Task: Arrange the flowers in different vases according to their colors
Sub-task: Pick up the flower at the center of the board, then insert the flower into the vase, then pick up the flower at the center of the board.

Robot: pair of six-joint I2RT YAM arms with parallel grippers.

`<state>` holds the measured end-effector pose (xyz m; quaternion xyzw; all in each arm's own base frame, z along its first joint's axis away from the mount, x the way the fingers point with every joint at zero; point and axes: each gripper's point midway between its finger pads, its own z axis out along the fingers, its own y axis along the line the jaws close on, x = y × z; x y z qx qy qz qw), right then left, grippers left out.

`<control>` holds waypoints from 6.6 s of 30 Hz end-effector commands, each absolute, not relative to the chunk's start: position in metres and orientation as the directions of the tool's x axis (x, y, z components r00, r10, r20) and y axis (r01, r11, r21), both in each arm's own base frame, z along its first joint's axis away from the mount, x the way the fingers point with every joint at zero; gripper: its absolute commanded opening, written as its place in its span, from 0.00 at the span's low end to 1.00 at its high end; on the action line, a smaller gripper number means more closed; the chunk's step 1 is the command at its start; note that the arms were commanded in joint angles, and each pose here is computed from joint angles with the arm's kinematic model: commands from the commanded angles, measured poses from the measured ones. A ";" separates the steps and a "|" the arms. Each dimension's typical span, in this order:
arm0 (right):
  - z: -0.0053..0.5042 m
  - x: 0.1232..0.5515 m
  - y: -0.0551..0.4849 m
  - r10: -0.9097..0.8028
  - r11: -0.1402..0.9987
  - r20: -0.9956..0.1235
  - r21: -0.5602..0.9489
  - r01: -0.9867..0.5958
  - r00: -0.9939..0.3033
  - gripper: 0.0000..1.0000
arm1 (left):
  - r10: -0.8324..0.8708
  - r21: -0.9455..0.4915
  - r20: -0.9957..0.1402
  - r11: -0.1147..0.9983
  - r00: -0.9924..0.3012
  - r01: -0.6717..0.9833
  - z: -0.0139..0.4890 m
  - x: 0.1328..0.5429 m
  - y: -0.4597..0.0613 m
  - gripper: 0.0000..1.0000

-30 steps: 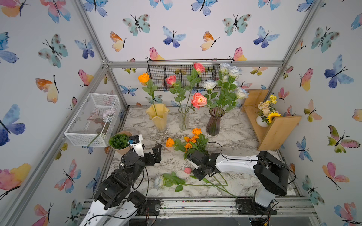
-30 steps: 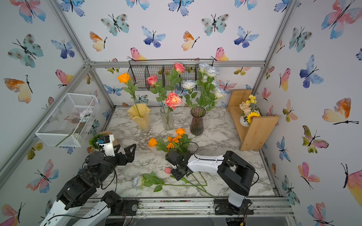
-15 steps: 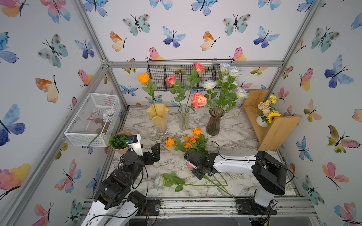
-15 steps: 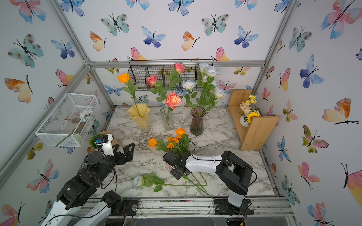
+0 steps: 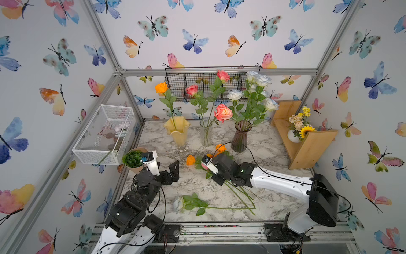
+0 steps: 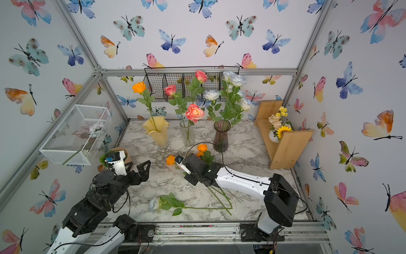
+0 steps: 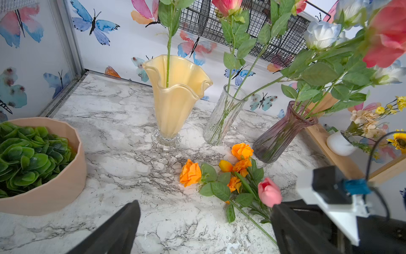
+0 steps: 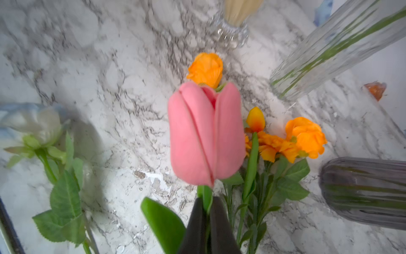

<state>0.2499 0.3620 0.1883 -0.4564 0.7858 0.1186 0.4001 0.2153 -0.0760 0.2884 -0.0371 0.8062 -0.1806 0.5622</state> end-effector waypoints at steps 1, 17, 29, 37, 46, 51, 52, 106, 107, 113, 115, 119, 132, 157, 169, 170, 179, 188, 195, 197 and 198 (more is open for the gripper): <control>0.267 0.258 0.378 -0.419 0.576 -0.890 -0.107 -0.810 -0.180 0.02 | -0.258 -0.331 -0.898 0.929 -0.356 0.163 0.290 0.215 -0.078 0.99; 0.472 0.293 0.401 0.153 0.614 -0.976 -0.027 -0.789 0.152 0.02 | -0.225 -0.332 -0.898 0.910 -0.377 0.249 0.291 0.214 -0.095 0.99; 0.513 0.373 0.462 0.256 0.718 -0.876 -0.112 -0.686 0.410 0.02 | -0.248 -0.336 -0.905 0.914 -0.345 0.227 0.295 0.210 -0.086 0.99; 0.515 0.431 0.455 0.208 0.795 -0.860 -0.129 -0.592 0.466 0.02 | -0.252 -0.338 -0.904 0.916 -0.346 0.217 0.294 0.212 -0.084 0.99; 0.497 0.459 0.440 0.161 0.837 -0.874 -0.126 -0.533 0.458 0.03 | -0.259 -0.343 -0.900 0.917 -0.349 0.203 0.293 0.215 -0.081 0.99; 0.477 0.469 0.437 0.123 0.847 -0.895 -0.130 -0.515 0.429 0.02 | -0.262 -0.343 -0.901 0.918 -0.347 0.198 0.293 0.216 -0.080 0.99; 0.472 0.472 0.437 0.116 0.848 -0.900 -0.130 -0.513 0.421 0.03 | -0.261 -0.342 -0.901 0.919 -0.346 0.196 0.293 0.216 -0.079 0.99; 0.410 0.528 0.398 0.009 0.894 -1.000 0.018 -0.447 -0.024 0.87 | -0.253 -0.334 -0.893 0.927 -0.372 0.173 0.285 0.223 -0.078 0.99; 0.406 0.526 0.397 0.005 0.891 -0.998 0.030 -0.454 -0.055 0.88 | -0.252 -0.335 -0.892 0.926 -0.374 0.173 0.285 0.223 -0.079 0.99; 0.391 0.509 0.400 -0.014 0.852 -0.980 0.093 -0.515 -0.201 0.89 | -0.242 -0.336 -0.886 0.923 -0.396 0.188 0.283 0.226 -0.084 0.99; 0.392 0.500 0.400 -0.001 0.833 -0.970 0.135 -0.537 -0.245 0.89 | -0.240 -0.342 -0.883 0.918 -0.404 0.200 0.284 0.226 -0.088 0.99; 0.391 0.482 0.398 0.020 0.805 -0.941 0.215 -0.553 -0.337 0.88 | -0.215 -0.347 -0.874 0.904 -0.435 0.250 0.285 0.227 -0.100 0.99; 0.438 0.392 0.429 0.042 0.454 -0.891 0.421 -0.785 -0.453 0.84 | -0.215 -0.336 -0.881 0.911 -0.421 0.238 0.282 0.226 -0.095 0.99; 0.431 0.235 0.350 -0.157 0.395 -0.881 0.359 -0.846 -0.447 0.79 | -0.220 -0.334 -0.885 0.914 -0.410 0.231 0.282 0.225 -0.093 0.99; 0.270 0.182 0.318 -0.504 0.557 -0.627 0.288 -0.779 -0.593 0.69 | -0.225 -0.331 -0.886 0.919 -0.407 0.213 0.282 0.227 -0.089 0.99; 0.253 0.178 0.321 -0.547 0.561 -0.604 0.248 -0.789 -0.579 0.69 | -0.232 -0.332 -0.887 0.921 -0.399 0.202 0.284 0.226 -0.087 0.99; 0.139 0.152 0.349 -0.768 0.482 -0.430 0.101 -0.870 -0.475 0.64 | -0.332 -0.358 -0.911 0.931 -0.246 0.070 0.305 0.207 -0.045 0.99; 0.092 0.123 0.371 -0.846 0.328 -0.434 0.035 -0.944 -0.310 0.65 | -0.327 -0.354 -0.909 0.933 -0.257 0.063 0.304 0.209 -0.045 0.99; 0.068 0.118 0.381 -0.877 0.276 -0.403 0.025 -0.961 -0.262 0.65 | -0.327 -0.355 -0.909 0.932 -0.257 0.068 0.304 0.209 -0.046 0.99; 0.061 0.116 0.382 -0.886 0.264 -0.388 0.028 -0.964 -0.254 0.65 | -0.327 -0.355 -0.909 0.932 -0.260 0.069 0.303 0.209 -0.046 0.99; 0.059 0.116 0.383 -0.890 0.262 -0.379 0.030 -0.965 -0.253 0.64 | -0.326 -0.355 -0.909 0.932 -0.260 0.070 0.303 0.209 -0.047 0.99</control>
